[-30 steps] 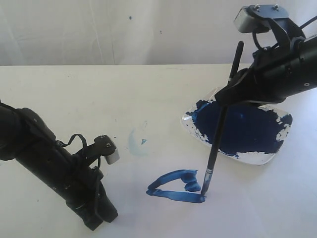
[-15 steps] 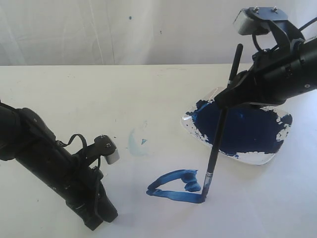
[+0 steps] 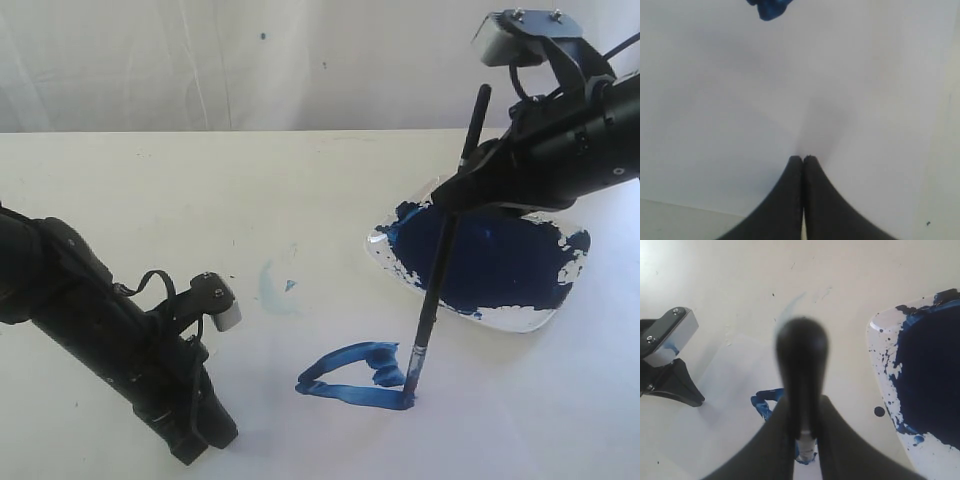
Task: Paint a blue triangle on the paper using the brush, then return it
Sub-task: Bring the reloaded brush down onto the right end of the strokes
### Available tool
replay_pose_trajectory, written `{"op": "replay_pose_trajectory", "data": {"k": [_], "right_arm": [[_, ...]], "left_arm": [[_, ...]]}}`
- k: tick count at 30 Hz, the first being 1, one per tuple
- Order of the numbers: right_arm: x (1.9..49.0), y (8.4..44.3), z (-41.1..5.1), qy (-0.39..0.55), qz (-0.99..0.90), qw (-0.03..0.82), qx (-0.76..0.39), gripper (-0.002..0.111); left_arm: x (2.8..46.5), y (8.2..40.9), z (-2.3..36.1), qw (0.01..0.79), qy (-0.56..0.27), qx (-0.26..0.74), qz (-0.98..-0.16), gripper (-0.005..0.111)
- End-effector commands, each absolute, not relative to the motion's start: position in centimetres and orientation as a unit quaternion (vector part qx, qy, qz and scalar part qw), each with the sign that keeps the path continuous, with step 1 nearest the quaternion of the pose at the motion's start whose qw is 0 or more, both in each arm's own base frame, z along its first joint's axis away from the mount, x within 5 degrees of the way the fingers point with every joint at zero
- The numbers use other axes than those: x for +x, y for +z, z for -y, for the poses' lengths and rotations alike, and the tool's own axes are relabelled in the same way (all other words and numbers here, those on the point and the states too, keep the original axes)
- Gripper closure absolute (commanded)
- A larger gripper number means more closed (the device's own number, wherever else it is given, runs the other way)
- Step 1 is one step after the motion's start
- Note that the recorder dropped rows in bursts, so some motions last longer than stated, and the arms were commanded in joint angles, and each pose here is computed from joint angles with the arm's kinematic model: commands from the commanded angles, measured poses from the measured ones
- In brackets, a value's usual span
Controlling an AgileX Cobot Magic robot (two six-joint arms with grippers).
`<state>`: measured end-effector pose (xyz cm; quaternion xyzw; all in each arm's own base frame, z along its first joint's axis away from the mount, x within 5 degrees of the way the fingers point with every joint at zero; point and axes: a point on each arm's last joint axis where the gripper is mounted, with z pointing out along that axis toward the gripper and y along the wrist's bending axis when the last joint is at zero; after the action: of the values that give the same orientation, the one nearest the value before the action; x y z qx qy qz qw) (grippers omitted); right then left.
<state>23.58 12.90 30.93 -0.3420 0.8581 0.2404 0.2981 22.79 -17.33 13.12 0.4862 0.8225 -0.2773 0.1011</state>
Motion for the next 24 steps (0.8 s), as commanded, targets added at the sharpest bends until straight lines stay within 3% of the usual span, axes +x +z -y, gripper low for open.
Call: {"op": "replay_pose_trajectory", "data": {"k": [1, 24], "right_arm": [[23.5, 31.0, -12.8, 0.236, -0.861, 0.293, -0.342, 0.108], [25.1, 30.4, -13.0, 0.229, -0.863, 0.320, -0.316, 0.108]], "left_arm": [[22.4, 13.0, 17.3, 0.091, -0.287, 0.484, -0.822, 0.107], [22.4, 13.0, 17.3, 0.090, -0.288, 0.484, -0.821, 0.107]]}}
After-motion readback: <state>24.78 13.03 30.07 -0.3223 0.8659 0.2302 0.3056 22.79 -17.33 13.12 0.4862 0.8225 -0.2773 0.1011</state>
